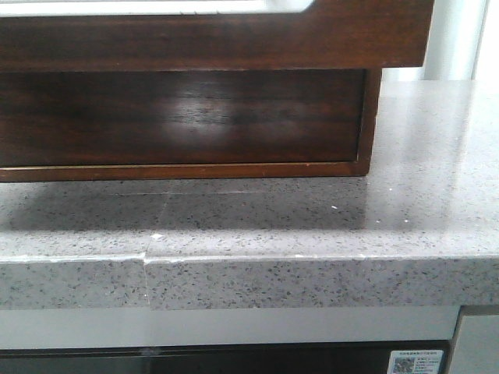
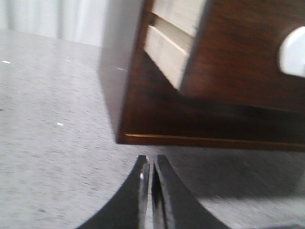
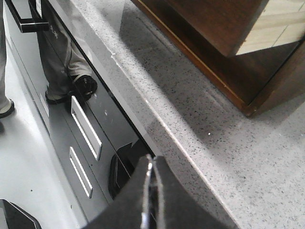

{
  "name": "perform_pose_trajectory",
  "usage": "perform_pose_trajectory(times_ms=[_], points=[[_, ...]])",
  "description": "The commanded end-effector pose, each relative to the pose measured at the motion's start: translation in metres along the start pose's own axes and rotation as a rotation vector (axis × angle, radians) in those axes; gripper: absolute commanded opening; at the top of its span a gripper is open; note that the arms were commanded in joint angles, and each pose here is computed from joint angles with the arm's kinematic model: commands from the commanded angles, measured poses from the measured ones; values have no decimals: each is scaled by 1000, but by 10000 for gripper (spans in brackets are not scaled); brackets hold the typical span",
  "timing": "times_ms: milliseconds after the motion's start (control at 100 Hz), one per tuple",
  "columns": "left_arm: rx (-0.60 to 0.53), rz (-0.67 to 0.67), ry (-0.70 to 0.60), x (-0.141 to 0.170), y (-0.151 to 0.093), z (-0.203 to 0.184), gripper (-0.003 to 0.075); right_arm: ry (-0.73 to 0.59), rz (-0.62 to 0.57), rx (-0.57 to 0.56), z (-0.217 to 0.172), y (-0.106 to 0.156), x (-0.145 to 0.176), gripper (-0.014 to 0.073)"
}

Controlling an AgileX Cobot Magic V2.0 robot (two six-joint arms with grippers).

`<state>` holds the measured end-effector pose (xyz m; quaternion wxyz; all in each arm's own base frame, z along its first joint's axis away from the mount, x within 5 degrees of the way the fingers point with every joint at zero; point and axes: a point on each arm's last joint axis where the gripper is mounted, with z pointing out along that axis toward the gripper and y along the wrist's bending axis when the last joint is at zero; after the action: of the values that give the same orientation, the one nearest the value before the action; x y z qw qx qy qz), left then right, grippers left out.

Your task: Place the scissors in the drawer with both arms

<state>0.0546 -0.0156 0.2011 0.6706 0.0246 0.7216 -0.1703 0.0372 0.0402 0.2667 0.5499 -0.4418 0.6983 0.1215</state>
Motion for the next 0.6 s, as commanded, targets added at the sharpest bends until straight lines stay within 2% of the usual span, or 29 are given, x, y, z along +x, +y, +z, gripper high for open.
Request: perform_pose_trajectory(times_ms=[0, 180, 380, 510, 590], points=[[-28, 8, -64, -1, 2, 2, -22, -80, 1, 35, -4, -5, -13, -42], [-158, 117, -78, -1, 9, -1, -22, -80, 1, 35, -4, -5, -13, -42], [-275, 112, -6, 6, 16, -4, -22, -79, 1, 34, -4, -5, -13, -42], [-302, 97, 80, 14, 18, -5, -22, -79, 1, 34, -4, -5, -13, -42], [-302, 98, 78, 14, 18, -5, -22, -79, 1, 34, -4, -5, -13, -42]])
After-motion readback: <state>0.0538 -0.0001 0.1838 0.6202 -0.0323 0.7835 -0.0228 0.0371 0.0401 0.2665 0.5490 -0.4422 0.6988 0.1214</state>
